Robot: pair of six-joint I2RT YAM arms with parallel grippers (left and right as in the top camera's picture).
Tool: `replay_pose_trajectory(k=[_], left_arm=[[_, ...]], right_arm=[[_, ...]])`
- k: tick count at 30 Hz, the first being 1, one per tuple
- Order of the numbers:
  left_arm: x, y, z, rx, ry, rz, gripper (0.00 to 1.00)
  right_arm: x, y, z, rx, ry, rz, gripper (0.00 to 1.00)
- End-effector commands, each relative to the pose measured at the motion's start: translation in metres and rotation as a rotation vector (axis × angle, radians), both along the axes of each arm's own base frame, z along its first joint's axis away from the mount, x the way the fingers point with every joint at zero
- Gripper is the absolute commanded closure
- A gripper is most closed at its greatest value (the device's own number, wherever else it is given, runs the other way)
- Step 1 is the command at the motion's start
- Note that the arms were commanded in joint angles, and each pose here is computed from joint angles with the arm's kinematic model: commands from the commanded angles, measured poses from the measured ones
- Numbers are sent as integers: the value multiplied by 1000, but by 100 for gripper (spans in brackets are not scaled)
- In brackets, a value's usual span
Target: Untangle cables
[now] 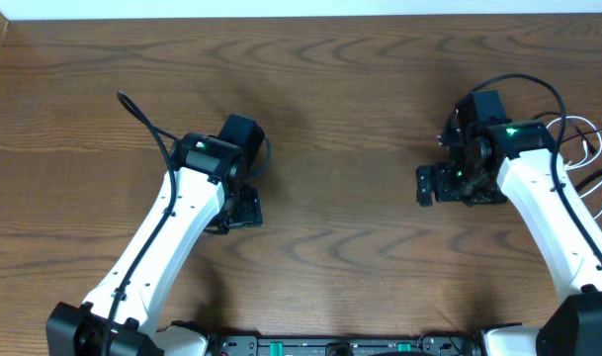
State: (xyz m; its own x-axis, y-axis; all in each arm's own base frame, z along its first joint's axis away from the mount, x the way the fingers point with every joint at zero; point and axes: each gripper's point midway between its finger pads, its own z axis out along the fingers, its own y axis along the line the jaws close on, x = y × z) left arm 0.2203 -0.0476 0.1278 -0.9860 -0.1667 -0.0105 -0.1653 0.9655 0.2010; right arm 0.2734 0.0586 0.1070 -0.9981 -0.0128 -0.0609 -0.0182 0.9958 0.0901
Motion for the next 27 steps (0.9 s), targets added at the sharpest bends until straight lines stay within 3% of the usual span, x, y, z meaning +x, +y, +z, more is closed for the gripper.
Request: replay_pose_trajectory(k=[1, 5, 10, 14, 15, 16, 24, 27], left_arm=[[-7, -1, 3, -9, 24, 9, 12], [-12, -1, 11, -34, -5, 6, 12], [-13, -8, 32, -91, -178, -53, 12], [-19, -9, 57, -127, -397, -109, 12], [-23, -8, 63, -136, -450, -122, 3], [-27, -6, 70, -147, -509, -133, 2], [-63, 15, 133, -299, -914, -122, 2], [-75, 22, 144, -337, -994, -114, 2]], right_arm=[[-12, -5, 0, -29, 53, -51, 1], [-24, -8, 1, -44, 98, -50, 1], [-25, -8, 8, -34, 42, -48, 1], [-20, -2, 29, -22, -143, -23, 1], [-21, -2, 35, -29, -194, -24, 1], [-22, -1, 44, -37, -267, -24, 1], [-53, -6, 112, 13, -733, -34, 1], [-63, -10, 134, 57, -848, -50, 1]])
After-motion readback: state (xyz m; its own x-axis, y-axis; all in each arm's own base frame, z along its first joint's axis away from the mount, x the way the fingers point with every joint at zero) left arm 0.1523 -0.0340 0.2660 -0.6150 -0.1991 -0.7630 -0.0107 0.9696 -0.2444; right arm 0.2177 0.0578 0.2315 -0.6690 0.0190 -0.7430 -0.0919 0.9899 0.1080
